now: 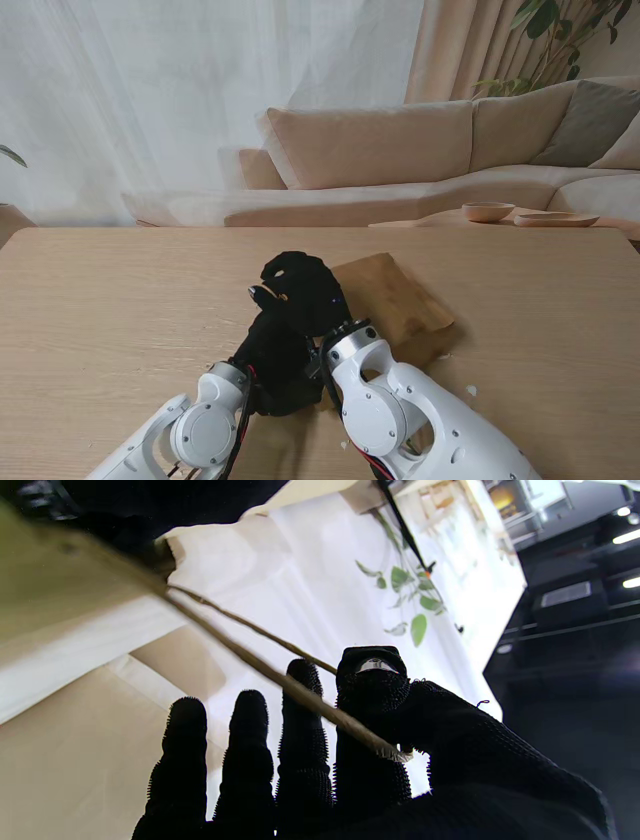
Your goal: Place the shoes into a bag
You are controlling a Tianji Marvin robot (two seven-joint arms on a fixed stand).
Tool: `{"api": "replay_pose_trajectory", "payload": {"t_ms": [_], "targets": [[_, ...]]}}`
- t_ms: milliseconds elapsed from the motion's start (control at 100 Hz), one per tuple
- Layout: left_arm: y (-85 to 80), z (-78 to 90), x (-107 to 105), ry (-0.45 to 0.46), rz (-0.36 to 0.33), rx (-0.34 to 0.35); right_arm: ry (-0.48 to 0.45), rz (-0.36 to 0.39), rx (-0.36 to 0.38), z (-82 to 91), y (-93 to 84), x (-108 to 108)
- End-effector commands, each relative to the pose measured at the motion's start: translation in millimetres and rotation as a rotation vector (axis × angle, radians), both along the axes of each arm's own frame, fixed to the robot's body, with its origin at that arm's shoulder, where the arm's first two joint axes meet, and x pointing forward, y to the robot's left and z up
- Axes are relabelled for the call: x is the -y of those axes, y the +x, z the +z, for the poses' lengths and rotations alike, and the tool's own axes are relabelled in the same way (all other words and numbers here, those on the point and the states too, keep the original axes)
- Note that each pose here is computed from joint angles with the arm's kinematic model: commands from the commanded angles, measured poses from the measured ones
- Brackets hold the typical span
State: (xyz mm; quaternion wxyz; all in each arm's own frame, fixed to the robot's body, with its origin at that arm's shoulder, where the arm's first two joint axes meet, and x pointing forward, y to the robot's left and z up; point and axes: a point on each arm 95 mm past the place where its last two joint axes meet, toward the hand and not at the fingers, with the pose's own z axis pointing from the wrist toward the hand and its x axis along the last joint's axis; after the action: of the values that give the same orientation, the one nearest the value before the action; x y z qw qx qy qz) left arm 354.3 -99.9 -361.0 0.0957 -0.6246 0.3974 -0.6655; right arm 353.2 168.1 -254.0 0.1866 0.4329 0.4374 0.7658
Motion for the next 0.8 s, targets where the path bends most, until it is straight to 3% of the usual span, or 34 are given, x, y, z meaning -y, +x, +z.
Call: {"api": "replay_pose_trajectory", "payload": {"t_ms": [0,300,790], "targets": [[1.8,15.6,13,-0.037,-0.012,0.029,0.019,0.029,-0.013,-1.7,-6.7,-9],[2.3,19.5,25,-0.031,-0.004,0.055,0.058,0.081,-0.014,-4.2,-16.8,-18],[0.3,21.8,29,-0.061,-0.073,-0.002,0.095,0.190,-0.058,-5.8,-18.4,-13]]}}
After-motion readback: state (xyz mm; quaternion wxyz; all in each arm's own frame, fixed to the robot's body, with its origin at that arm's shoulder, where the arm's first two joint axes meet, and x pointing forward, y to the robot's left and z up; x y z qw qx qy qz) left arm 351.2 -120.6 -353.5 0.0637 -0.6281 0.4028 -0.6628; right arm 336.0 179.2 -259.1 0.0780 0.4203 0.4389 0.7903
